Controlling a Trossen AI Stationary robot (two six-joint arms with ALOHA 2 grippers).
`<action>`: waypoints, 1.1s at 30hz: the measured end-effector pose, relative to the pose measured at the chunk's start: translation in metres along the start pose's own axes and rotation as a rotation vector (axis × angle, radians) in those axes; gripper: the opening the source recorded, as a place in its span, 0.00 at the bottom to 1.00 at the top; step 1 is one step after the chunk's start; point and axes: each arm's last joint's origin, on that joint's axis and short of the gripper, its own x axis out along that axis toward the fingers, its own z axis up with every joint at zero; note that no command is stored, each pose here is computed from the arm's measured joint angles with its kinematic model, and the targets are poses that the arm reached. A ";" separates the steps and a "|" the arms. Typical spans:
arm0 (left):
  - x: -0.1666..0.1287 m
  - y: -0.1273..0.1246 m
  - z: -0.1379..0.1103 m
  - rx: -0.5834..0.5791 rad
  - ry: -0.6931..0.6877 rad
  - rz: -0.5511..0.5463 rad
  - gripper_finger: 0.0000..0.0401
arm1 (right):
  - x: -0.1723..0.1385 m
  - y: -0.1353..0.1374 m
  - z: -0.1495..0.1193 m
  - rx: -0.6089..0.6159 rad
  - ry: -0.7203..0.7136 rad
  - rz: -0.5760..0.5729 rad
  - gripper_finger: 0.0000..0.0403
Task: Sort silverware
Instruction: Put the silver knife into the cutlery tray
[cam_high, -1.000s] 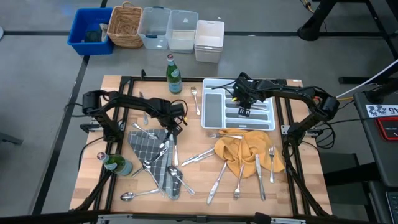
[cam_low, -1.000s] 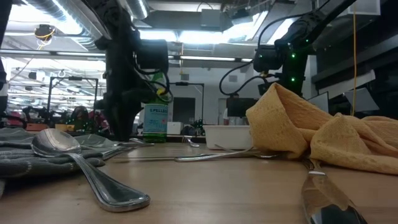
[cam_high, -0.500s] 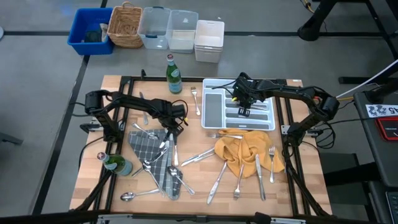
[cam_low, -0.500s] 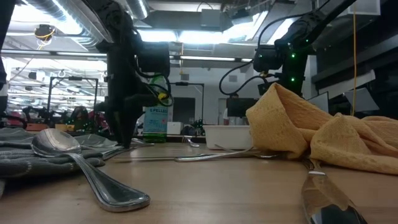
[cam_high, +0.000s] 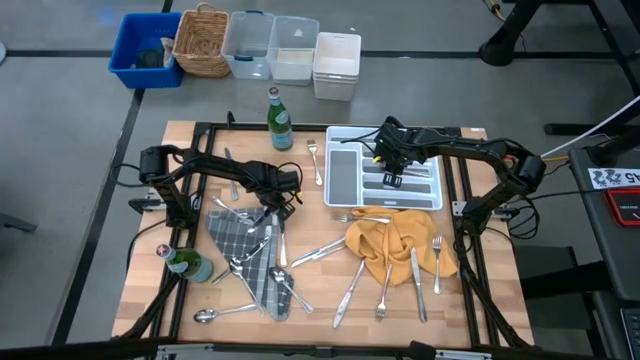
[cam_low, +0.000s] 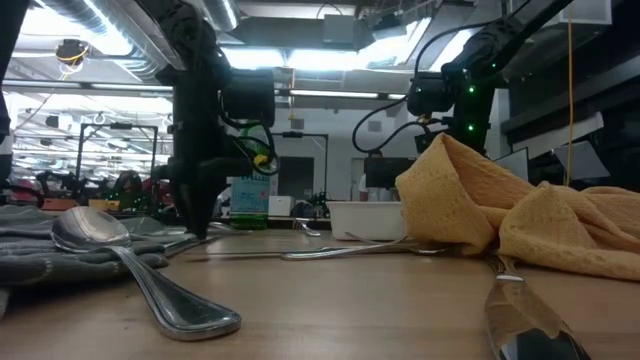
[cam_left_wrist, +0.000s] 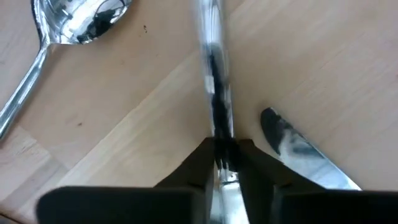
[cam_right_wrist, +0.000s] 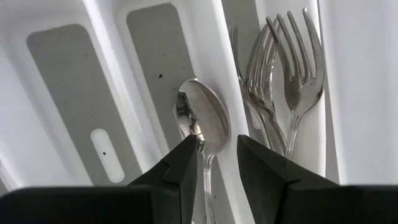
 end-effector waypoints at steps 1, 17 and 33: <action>0.000 0.000 0.000 0.000 0.001 0.000 0.08 | 0.000 0.000 0.000 0.000 0.000 0.000 0.29; -0.020 0.012 0.004 -0.052 -0.048 -0.061 0.05 | -0.001 0.000 -0.001 -0.003 0.013 0.005 0.29; -0.064 0.013 0.023 -0.108 -0.345 -0.304 0.06 | -0.058 -0.020 0.029 0.003 -0.018 -0.006 0.29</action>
